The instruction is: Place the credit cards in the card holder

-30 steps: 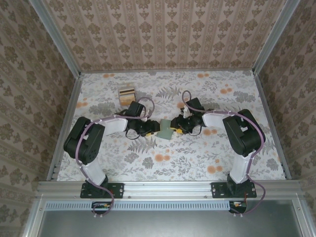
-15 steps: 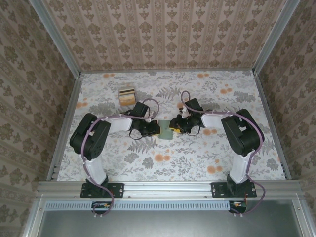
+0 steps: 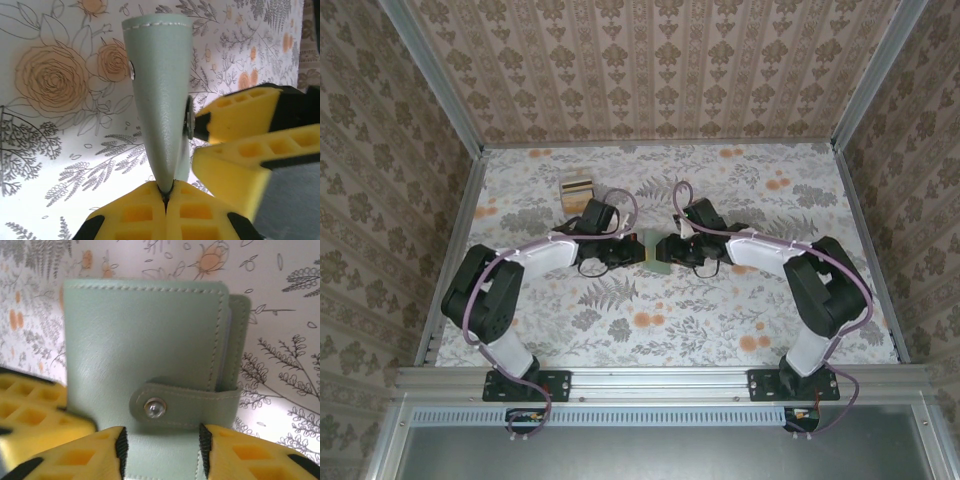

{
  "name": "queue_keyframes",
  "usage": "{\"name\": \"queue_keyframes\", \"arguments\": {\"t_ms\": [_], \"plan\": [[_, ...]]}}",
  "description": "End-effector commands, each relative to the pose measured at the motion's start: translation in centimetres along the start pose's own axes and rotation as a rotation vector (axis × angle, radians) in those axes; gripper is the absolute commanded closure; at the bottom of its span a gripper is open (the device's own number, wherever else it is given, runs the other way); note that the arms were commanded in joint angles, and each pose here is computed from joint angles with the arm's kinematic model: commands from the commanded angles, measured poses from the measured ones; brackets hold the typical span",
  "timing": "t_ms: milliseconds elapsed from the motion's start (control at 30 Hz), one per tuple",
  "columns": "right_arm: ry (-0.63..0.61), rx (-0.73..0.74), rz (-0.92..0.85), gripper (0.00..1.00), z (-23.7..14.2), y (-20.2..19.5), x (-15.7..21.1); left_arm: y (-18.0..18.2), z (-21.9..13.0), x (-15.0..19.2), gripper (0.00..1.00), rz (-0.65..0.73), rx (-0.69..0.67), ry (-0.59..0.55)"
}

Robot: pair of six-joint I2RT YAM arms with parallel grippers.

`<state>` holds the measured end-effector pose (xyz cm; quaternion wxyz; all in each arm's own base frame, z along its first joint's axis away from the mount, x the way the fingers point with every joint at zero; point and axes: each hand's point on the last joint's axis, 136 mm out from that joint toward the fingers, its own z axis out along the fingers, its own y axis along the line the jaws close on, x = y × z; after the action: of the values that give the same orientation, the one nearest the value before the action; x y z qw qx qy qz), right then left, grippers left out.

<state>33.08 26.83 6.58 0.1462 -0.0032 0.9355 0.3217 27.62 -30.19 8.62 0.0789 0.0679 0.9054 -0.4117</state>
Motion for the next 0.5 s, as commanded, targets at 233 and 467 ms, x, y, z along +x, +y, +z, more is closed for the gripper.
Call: {"name": "queue_keyframes", "arguments": {"t_ms": [233, 467], "plan": [[-0.01, 0.204, -0.077, 0.64, 1.6, -2.3, -1.3, -2.4, 0.1, 0.2, 1.0, -0.008, 0.104, 0.019], [-0.012, 0.223, -0.1, 0.83, 1.2, -2.6, -1.5, -1.4, 0.7, 0.3, 1.0, -0.047, 0.085, 0.018]]}}
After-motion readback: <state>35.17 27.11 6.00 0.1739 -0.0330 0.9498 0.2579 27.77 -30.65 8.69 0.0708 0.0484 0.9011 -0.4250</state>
